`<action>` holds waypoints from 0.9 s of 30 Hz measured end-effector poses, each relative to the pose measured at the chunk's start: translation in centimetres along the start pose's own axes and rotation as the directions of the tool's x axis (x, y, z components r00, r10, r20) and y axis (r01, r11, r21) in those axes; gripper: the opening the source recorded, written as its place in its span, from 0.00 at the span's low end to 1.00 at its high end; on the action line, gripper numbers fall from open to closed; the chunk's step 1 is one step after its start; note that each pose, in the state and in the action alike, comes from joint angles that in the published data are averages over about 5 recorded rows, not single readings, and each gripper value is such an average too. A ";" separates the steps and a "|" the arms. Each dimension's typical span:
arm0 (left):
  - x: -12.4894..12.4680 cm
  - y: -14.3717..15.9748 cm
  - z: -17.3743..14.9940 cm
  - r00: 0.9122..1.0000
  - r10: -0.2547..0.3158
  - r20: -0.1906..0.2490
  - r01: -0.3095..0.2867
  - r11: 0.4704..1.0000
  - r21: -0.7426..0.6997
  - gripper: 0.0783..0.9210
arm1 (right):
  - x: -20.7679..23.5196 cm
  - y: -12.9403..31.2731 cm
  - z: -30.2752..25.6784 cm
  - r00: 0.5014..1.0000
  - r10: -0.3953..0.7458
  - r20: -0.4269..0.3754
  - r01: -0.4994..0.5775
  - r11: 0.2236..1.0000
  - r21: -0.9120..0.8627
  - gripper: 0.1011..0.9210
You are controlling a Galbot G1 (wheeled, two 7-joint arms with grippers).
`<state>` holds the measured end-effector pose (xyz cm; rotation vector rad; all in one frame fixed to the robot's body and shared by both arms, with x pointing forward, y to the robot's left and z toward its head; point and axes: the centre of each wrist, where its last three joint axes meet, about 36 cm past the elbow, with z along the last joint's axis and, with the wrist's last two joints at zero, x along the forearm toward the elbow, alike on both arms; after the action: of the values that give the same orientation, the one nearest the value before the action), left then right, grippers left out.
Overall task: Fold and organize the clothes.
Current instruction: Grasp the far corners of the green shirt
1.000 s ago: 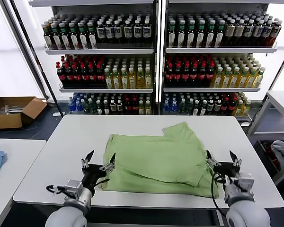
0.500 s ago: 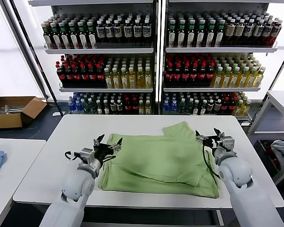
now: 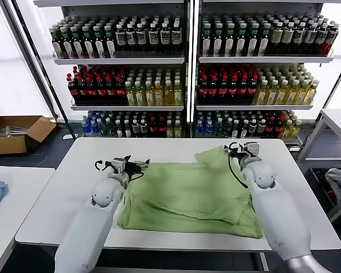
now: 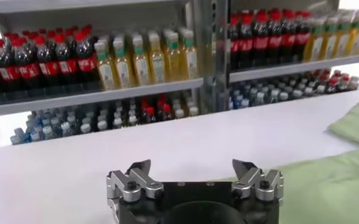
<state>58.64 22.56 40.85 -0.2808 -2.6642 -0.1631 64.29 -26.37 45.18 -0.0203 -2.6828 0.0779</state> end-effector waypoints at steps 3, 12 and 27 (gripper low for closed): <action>-0.9 0.4 0.1 1.000 -0.008 -0.022 0.008 1.000 0.001 0.88 | -1.2 0.6 0.0 1.000 0.001 -0.019 -0.001 1.000 -0.003 0.88; -2.4 0.9 0.6 0.997 -0.021 -0.069 0.021 1.000 0.005 0.88 | -3.3 1.9 0.8 0.998 0.000 -0.066 0.000 1.000 0.000 0.88; -3.2 1.4 1.4 0.994 -0.025 -0.103 0.027 1.000 0.014 0.87 | -4.7 3.5 1.7 0.995 0.001 -0.104 0.000 1.000 0.015 0.88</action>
<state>61.13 23.56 38.21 -0.2269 -2.5668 -0.1606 67.76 -23.08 41.38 -0.0198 -2.5781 0.0951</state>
